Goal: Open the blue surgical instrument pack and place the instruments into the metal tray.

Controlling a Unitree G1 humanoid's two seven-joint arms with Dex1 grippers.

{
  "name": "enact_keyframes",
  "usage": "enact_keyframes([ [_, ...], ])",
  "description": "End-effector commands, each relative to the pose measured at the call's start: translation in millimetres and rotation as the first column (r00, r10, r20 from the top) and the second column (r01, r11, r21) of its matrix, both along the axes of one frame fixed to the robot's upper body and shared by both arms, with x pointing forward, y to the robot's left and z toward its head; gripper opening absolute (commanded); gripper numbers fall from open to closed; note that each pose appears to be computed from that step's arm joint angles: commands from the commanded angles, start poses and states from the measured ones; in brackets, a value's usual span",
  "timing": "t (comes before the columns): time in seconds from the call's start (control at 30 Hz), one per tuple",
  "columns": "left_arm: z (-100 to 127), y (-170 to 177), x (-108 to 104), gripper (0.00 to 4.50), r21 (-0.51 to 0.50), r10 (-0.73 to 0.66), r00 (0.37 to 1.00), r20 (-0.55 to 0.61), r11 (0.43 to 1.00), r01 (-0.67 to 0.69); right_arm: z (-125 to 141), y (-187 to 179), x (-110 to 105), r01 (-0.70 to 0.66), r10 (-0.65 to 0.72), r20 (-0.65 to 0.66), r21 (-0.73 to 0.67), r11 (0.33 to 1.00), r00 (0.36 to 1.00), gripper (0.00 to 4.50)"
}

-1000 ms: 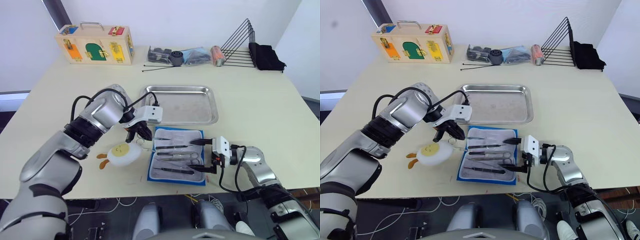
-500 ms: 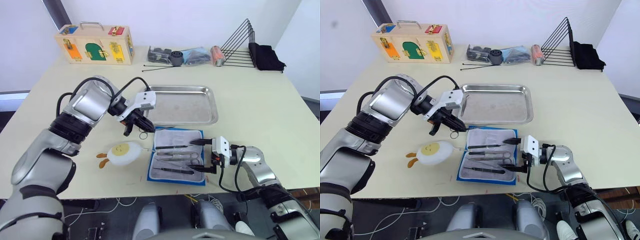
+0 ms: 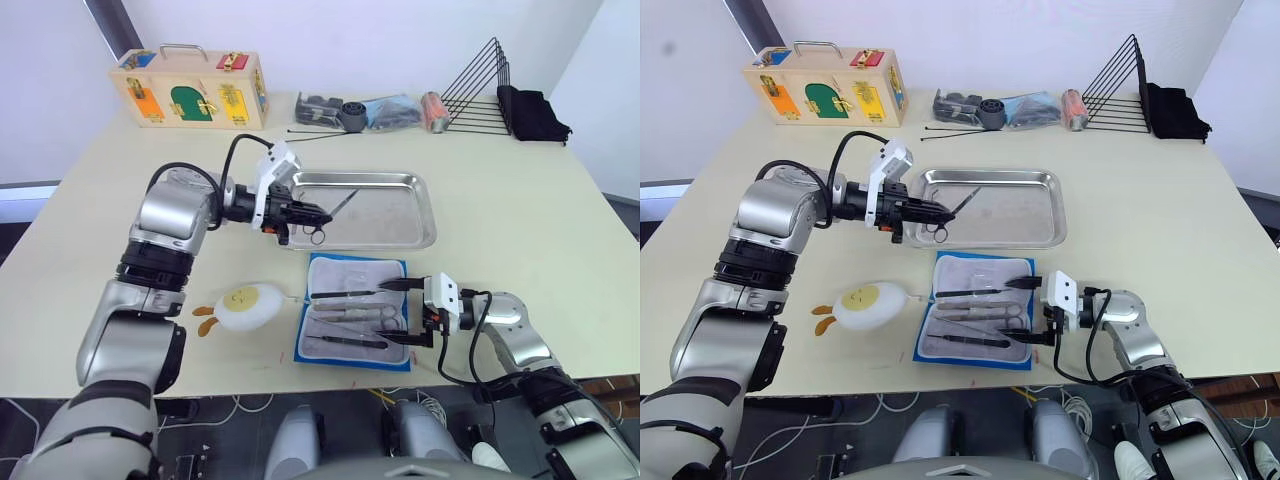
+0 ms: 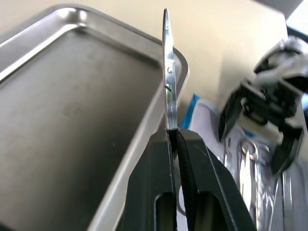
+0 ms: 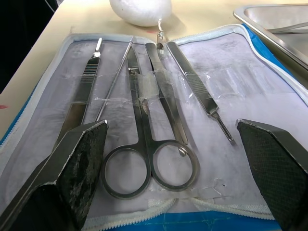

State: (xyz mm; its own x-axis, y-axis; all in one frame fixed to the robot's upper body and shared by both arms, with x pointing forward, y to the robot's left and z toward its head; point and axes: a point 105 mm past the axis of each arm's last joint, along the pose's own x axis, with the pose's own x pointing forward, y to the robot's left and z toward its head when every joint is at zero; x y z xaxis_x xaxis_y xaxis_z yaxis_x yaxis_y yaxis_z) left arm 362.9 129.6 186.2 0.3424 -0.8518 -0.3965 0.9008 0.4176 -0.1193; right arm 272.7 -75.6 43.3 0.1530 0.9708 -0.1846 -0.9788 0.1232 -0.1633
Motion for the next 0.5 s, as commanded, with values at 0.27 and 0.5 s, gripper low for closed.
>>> enact_keyframes([
  [0.27, 10.7, -7.8, 16.9, 0.02, -0.160, 0.258, 0.960, 0.113, 0.958, -0.238, -54.2, -3.5, -24.7, -0.019, -0.004, -0.198, -0.118, 0.993, 0.980, 4.50],
  [0.5, 3.1, -15.5, 38.5, 0.02, -0.172, 0.569, 0.806, 0.164, 0.821, -0.545, -54.7, -3.5, -25.4, -0.024, 0.000, -0.201, -0.119, 0.993, 0.980, 4.50],
])
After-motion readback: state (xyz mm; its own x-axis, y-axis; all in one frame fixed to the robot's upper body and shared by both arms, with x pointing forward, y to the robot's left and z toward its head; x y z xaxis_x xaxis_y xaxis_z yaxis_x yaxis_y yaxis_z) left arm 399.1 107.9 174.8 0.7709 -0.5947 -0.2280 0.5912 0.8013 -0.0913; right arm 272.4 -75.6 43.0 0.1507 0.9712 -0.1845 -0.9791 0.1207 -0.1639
